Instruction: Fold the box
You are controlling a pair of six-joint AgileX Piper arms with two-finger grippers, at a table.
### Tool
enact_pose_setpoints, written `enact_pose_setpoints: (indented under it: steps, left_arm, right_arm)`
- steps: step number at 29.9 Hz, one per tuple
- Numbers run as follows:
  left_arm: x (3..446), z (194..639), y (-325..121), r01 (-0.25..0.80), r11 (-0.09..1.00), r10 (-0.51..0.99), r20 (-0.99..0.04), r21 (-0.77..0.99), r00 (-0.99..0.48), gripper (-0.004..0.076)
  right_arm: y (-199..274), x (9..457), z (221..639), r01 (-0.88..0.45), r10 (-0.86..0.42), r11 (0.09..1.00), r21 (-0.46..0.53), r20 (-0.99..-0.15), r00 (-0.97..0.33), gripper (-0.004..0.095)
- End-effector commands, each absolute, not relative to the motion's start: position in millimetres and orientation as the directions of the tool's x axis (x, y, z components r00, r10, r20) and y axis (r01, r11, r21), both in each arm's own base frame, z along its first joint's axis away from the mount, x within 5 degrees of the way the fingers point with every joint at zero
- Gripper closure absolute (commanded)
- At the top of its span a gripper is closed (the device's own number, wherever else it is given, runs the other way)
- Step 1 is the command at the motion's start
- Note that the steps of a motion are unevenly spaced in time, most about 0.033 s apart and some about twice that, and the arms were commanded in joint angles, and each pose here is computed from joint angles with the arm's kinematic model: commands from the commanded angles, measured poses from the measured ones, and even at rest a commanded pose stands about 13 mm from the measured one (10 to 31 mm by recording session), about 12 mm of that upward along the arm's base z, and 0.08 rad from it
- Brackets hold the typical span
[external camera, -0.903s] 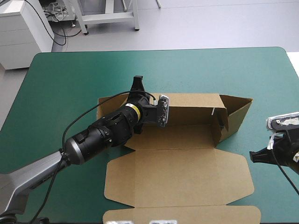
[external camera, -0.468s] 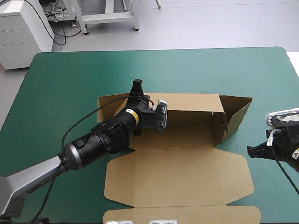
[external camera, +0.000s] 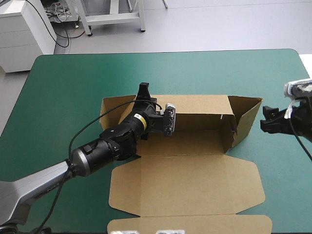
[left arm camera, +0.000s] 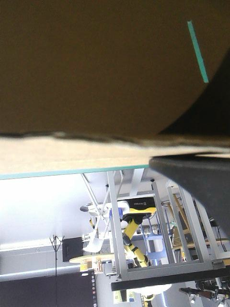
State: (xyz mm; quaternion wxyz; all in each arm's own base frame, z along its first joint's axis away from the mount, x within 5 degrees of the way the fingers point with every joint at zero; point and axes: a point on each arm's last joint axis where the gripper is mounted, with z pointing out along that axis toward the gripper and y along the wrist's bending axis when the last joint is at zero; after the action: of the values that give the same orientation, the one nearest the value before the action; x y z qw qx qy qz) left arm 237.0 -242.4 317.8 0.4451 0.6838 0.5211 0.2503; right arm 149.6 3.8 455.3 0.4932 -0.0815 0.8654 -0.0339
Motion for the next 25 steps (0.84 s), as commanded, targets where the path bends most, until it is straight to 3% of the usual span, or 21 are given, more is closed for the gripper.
enact_pose_setpoints:
  steps: [1, 10, 18, 25]
  left_arm:
    - [233, 321, -246, 0.518, -0.006, 0.921, -0.197, 0.855, 0.336, 0.0731]
    - [232, 318, -247, 0.520, -0.013, 0.918, -0.196, 0.854, 0.346, 0.0731]
    - [232, 318, -247, 0.523, -0.008, 0.919, -0.200, 0.852, 0.339, 0.0731]
    - [232, 318, -247, 0.528, 0.006, 0.919, -0.213, 0.849, 0.332, 0.0731]
  right_arm:
    - [3, 173, 480, -0.078, -0.146, 0.989, -0.125, -0.896, -0.419, 0.0053]
    - [6, 267, 483, -0.085, -0.131, 0.991, -0.103, -0.862, -0.490, 0.0053]
    - [12, 347, 432, -0.115, -0.092, 0.993, -0.022, -0.748, -0.657, 0.0054]
    - [15, 375, 390, -0.129, -0.086, 0.991, 0.021, -0.636, -0.767, 0.0055]
